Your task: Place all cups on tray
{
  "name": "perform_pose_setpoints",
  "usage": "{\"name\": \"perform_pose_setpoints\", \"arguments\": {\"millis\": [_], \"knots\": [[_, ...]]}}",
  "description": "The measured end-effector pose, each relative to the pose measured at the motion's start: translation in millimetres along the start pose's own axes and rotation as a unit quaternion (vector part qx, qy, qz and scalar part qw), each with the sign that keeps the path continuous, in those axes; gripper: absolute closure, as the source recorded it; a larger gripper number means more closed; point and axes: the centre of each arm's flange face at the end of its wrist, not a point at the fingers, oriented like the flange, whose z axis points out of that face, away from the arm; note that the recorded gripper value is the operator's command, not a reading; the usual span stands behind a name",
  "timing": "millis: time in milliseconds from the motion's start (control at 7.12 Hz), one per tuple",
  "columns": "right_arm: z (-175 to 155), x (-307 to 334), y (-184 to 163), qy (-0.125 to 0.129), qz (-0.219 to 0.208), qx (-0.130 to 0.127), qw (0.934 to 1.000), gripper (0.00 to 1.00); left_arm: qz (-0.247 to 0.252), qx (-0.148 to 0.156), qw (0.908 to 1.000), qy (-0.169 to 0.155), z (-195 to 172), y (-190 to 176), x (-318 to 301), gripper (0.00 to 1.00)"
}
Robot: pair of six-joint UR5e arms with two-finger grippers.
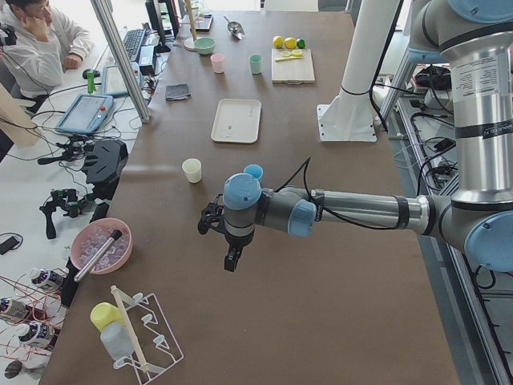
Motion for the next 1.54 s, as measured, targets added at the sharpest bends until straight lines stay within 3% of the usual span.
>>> {"name": "perform_pose_setpoints", "arguments": {"millis": [1123,1263,1544], "knots": [[7.7,1.1,-1.2,-0.014,-0.003,-0.006,0.9999,0.00,-0.007,-0.003,1.0000,0.001,2.8,0.5,0.4,0.02],[11.7,-11.8,-6.4,-0.040,-0.020,-0.005,0.9990,0.00,-0.006,-0.002,1.0000,0.005,2.0,0.0,2.2,0.02],[29.2,-60.6,-24.6,-0.107,-0.076,-0.017,0.9912,0.00,-0.003,0.001,0.9992,0.040,-0.1,-4.0,11.3,0.02]]}}
